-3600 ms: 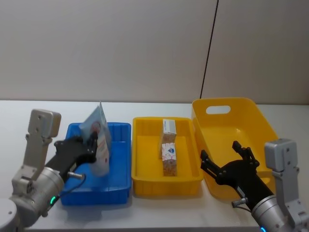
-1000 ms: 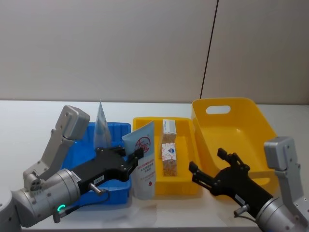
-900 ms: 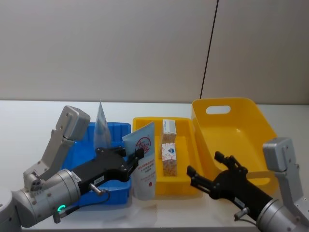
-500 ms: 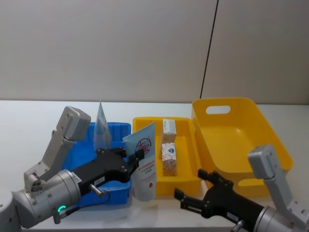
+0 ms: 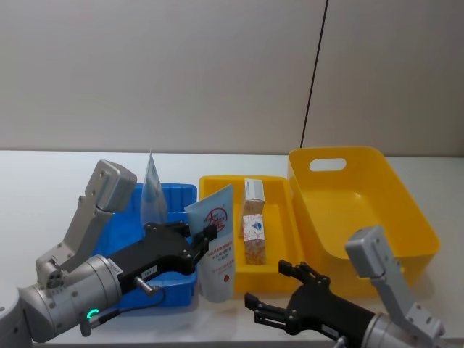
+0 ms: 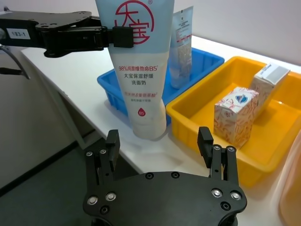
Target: Bimanual collaborative sorting of washing and personal care products
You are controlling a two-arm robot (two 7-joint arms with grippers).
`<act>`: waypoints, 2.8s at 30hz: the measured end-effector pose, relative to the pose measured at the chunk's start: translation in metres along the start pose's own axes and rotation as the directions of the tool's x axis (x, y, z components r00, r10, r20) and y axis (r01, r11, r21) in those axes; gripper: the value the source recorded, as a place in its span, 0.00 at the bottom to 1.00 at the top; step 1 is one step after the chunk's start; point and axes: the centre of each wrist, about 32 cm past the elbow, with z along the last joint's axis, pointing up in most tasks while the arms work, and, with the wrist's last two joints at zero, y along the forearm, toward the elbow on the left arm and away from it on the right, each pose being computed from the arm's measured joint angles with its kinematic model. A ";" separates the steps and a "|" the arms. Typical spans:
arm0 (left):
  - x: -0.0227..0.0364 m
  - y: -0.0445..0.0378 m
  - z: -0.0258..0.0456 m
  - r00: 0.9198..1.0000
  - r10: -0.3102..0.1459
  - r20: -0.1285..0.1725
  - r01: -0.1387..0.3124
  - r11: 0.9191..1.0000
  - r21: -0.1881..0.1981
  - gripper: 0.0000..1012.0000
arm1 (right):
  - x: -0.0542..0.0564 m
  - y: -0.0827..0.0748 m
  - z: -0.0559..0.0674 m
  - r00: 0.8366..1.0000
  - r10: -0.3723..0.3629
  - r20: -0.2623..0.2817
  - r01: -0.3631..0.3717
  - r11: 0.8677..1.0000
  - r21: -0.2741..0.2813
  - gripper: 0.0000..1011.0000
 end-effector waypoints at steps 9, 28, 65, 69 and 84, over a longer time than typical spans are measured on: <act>0.0000 0.0000 0.0000 1.000 0.000 0.000 0.000 1.000 0.000 0.17 | -0.005 0.023 -0.009 0.997 -0.036 0.062 0.032 0.998 0.059 0.99; 0.0000 0.0000 0.0000 1.000 0.000 0.000 0.000 1.000 0.000 0.17 | -0.015 0.063 -0.010 0.993 -0.008 0.114 -0.004 0.994 0.108 0.99; 0.0001 0.0000 0.0000 1.000 0.001 0.000 -0.001 1.000 0.000 0.17 | -0.025 0.095 -0.008 0.986 -0.076 0.148 0.062 0.994 0.094 0.39; 0.0000 0.0000 0.0000 1.000 0.001 0.000 -0.001 1.000 0.000 0.20 | -0.025 0.096 -0.008 0.986 -0.076 0.148 0.063 0.994 0.093 0.34; 0.0000 0.0000 0.0000 1.000 -0.001 0.000 0.001 1.000 0.000 0.66 | -0.026 0.093 -0.006 0.983 -0.115 0.143 0.101 0.989 0.105 0.18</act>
